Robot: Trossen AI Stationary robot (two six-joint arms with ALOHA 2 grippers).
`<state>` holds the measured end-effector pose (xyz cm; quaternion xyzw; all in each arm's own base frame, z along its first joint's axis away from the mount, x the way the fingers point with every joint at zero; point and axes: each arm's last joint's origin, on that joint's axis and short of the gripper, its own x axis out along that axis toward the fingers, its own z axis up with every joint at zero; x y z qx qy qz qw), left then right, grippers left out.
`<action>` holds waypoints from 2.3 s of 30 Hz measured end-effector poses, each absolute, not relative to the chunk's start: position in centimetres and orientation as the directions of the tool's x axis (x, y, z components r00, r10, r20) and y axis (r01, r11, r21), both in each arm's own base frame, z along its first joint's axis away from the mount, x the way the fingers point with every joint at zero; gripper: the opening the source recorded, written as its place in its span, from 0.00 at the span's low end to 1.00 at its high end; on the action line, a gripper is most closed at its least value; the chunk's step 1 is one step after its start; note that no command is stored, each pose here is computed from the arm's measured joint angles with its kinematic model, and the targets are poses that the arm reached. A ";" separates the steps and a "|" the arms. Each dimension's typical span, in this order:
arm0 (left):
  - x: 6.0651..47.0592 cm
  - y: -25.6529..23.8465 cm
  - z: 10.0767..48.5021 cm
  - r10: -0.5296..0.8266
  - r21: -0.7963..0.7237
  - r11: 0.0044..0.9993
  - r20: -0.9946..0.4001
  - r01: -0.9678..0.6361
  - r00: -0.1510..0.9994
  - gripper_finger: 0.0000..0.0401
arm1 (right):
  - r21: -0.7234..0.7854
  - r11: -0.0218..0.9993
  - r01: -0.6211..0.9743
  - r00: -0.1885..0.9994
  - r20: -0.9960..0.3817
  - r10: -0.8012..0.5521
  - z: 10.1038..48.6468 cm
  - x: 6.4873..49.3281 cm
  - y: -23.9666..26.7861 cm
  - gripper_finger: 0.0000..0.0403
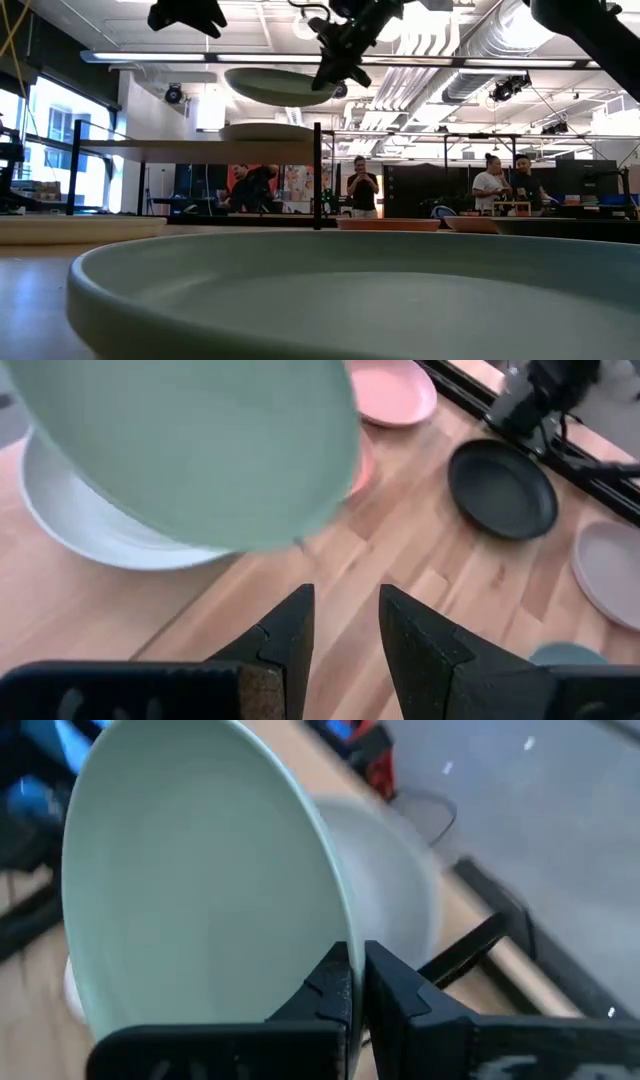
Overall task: Place and stack plates onto a shelf
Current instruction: Stack the green plate on top of the light blue plate on the shelf
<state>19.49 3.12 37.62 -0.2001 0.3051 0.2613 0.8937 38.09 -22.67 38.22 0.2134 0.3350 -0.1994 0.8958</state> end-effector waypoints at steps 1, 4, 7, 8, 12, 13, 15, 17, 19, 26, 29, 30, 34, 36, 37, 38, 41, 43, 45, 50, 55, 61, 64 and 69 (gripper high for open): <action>19.6 3.2 37.6 0.355 -0.199 0.777 -0.646 -0.598 0.676 0.26 | 0.252 0.825 0.507 0.708 -0.668 -0.231 38.4 37.8 -23.4 0.00; 19.8 3.3 37.5 0.395 -0.193 0.746 -0.642 -0.637 0.657 0.26 | 0.265 0.811 0.522 0.744 -0.607 -0.280 39.0 37.2 -25.3 0.00; 19.8 3.6 37.4 0.416 -0.195 0.724 -0.642 -0.662 0.644 0.26 | 0.298 0.799 0.523 0.787 -0.529 -0.318 39.7 36.8 -26.8 0.00; 19.8 3.7 37.4 0.420 -0.197 0.717 -0.643 -0.669 0.640 0.26 | 0.304 0.796 0.524 0.797 -0.506 -0.331 39.9 36.7 -27.1 0.00; 19.8 4.2 37.3 0.438 -0.207 0.689 -0.645 -0.694 0.627 0.26 | 0.309 0.791 0.528 0.801 -0.490 -0.344 39.8 36.8 -27.6 0.00; 19.8 4.3 37.4 0.443 -0.206 0.685 -0.644 -0.699 0.624 0.26 | 0.314 0.788 0.529 0.797 -0.502 -0.335 39.6 36.8 -27.6 0.00; 19.7 4.5 37.4 0.452 -0.205 0.675 -0.644 -0.709 0.617 0.26 | 0.322 0.782 0.533 0.783 -0.539 -0.311 38.7 37.2 -27.6 0.00; 19.7 4.7 37.4 0.460 -0.209 0.664 -0.643 -0.718 0.612 0.26 | 0.326 0.788 0.522 0.774 -0.570 -0.277 37.6 37.8 -27.5 0.00; 19.7 4.8 37.4 0.464 -0.208 0.659 -0.644 -0.723 0.609 0.26 | 0.319 0.786 0.529 0.753 -0.604 -0.262 36.5 38.4 -27.4 0.00; 19.6 4.9 37.3 0.466 -0.199 0.661 -0.647 -0.723 0.604 0.26 | 0.329 0.775 0.540 0.736 -0.631 -0.245 35.9 38.8 -26.9 0.00; 19.6 4.9 37.3 0.466 -0.198 0.661 -0.647 -0.723 0.603 0.26 | 0.310 0.770 0.557 0.719 -0.645 -0.261 35.7 39.1 -26.6 0.00; 19.6 4.9 37.3 0.466 -0.198 0.661 -0.647 -0.723 0.603 0.26 | 0.305 0.771 0.559 0.716 -0.647 -0.263 35.7 39.1 -26.5 0.00; 19.6 4.9 37.3 0.466 -0.197 0.662 -0.647 -0.723 0.603 0.26 | 0.285 0.769 0.573 0.700 -0.658 -0.278 35.4 39.6 -26.1 0.00; 19.6 4.9 37.3 0.466 -0.197 0.662 -0.647 -0.723 0.603 0.26 | 0.283 0.770 0.572 0.698 -0.661 -0.275 35.2 39.8 -25.9 0.00; 19.6 4.9 37.3 0.466 -0.197 0.662 -0.647 -0.723 0.603 0.26 | 0.279 0.769 0.575 0.693 -0.666 -0.276 35.0 39.9 -25.9 0.00; 19.6 4.9 37.3 0.466 -0.197 0.662 -0.647 -0.723 0.603 0.26 | 0.274 0.769 0.577 0.689 -0.669 -0.279 34.9 40.1 -25.8 0.00; 19.6 4.9 37.3 0.466 -0.197 0.662 -0.647 -0.723 0.603 0.26 | 0.260 0.755 0.602 0.665 -0.686 -0.295 34.2 40.3 -26.0 0.00; 19.6 4.9 37.3 0.465 -0.197 0.662 -0.648 -0.723 0.603 0.26 | 0.256 0.753 0.606 0.662 -0.687 -0.299 34.1 40.5 -25.9 0.00; 19.6 4.9 37.3 0.465 -0.197 0.662 -0.648 -0.723 0.603 0.26 | 0.256 0.750 0.610 0.661 -0.685 -0.304 33.9 40.6 -26.0 0.00; 19.6 4.9 37.3 0.465 -0.185 0.672 -0.648 -0.717 0.603 0.26 | 0.256 0.750 0.609 0.658 -0.691 -0.299 33.4 41.0 -26.0 0.00; 19.6 4.9 37.3 0.465 -0.179 0.677 -0.648 -0.714 0.603 0.26 | 0.265 0.739 0.620 0.645 -0.709 -0.287 33.2 40.9 -25.8 0.00; 19.6 4.9 37.3 0.465 -0.178 0.677 -0.648 -0.714 0.603 0.26 | 0.260 0.745 0.615 0.646 -0.708 -0.286 33.2 40.9 -25.8 0.00; 19.6 4.9 37.3 0.465 -0.178 0.677 -0.648 -0.714 0.603 0.26 | 0.247 0.758 0.604 0.647 -0.707 -0.285 33.2 41.0 -25.7 0.00; 19.6 4.9 37.3 0.465 -0.180 0.676 -0.648 -0.715 0.603 0.26 | 0.237 0.766 0.597 0.647 -0.707 -0.285 33.2 41.0 -25.6 0.00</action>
